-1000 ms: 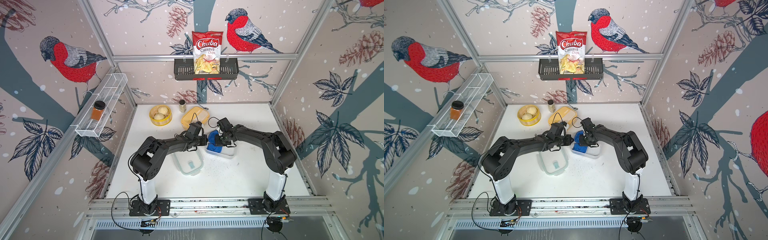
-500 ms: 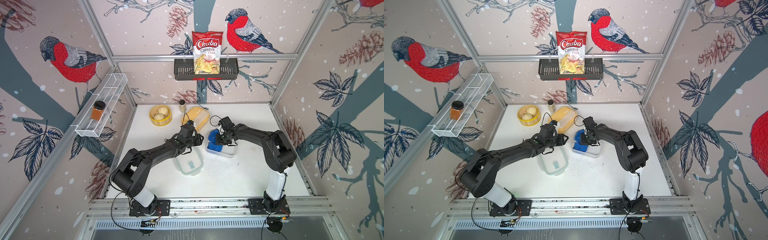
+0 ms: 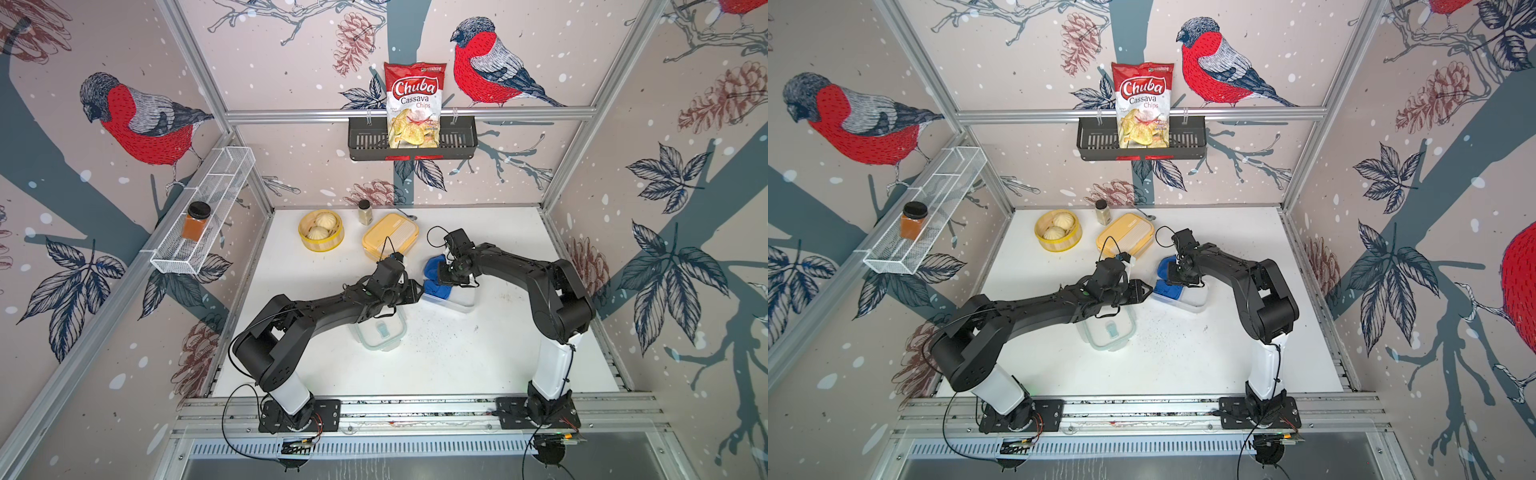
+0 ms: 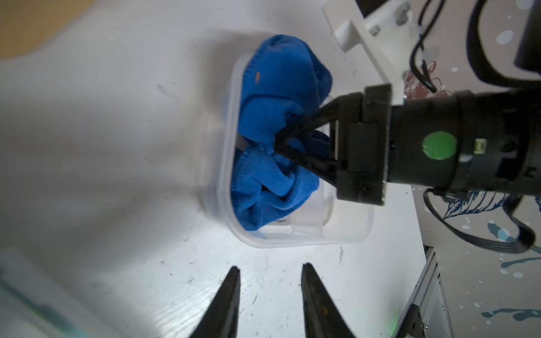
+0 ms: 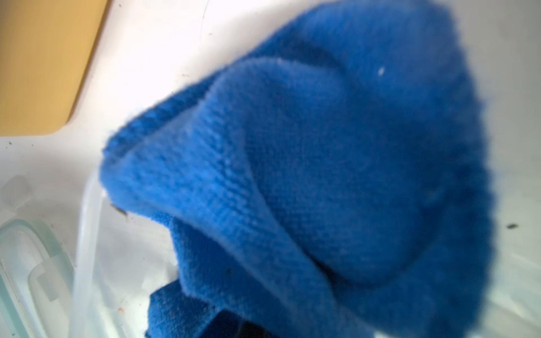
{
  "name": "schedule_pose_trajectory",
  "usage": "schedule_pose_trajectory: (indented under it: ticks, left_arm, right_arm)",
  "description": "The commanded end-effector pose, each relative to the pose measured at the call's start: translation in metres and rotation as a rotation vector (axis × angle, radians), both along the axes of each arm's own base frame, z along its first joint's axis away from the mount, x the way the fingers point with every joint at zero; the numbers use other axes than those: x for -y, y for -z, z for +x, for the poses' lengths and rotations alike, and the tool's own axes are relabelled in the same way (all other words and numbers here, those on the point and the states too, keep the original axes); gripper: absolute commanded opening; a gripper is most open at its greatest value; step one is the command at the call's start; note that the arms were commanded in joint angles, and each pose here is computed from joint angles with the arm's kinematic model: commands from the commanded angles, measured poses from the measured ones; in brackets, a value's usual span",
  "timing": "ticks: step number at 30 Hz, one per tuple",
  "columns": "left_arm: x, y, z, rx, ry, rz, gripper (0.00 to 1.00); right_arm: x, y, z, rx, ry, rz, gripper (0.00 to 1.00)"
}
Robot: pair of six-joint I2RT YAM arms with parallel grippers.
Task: Wipe the insides of the lunch boxes
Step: Wipe the dirt inside the lunch box.
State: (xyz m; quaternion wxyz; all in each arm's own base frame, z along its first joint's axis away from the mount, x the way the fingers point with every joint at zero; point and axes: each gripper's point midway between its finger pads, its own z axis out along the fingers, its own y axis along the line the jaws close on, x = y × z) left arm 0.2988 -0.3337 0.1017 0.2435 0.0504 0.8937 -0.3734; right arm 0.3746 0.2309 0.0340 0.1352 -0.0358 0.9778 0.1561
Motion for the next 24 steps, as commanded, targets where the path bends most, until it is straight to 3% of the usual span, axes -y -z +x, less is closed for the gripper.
schedule_pose_trajectory:
  ticks: [1,6,12,16,21,24]
  left_arm:
    - [0.01,-0.003,-0.006,0.003,-0.004,-0.032,0.38]
    - [0.023,0.006,-0.006,-0.03,0.005,-0.082,0.37]
    - [0.061,-0.001,-0.004,-0.013,0.08,-0.095,0.36]
    - [0.066,0.006,-0.006,-0.023,0.099,-0.086,0.34]
    - [0.059,0.004,-0.006,-0.003,0.087,-0.047,0.34]
    - [0.05,0.01,-0.006,-0.01,0.063,-0.038,0.34]
  right_arm:
    - [0.01,0.001,0.007,-0.009,0.079,0.005,0.0]
    - [0.029,-0.001,0.015,0.003,0.143,-0.008,0.0]
    - [0.039,-0.018,0.018,0.018,0.285,0.126,0.0]
    - [0.029,-0.023,0.012,0.007,0.414,0.297,0.0]
    - [0.026,-0.026,0.021,0.025,0.465,0.31,0.02]
    - [0.013,-0.029,0.021,0.016,0.468,0.347,0.09]
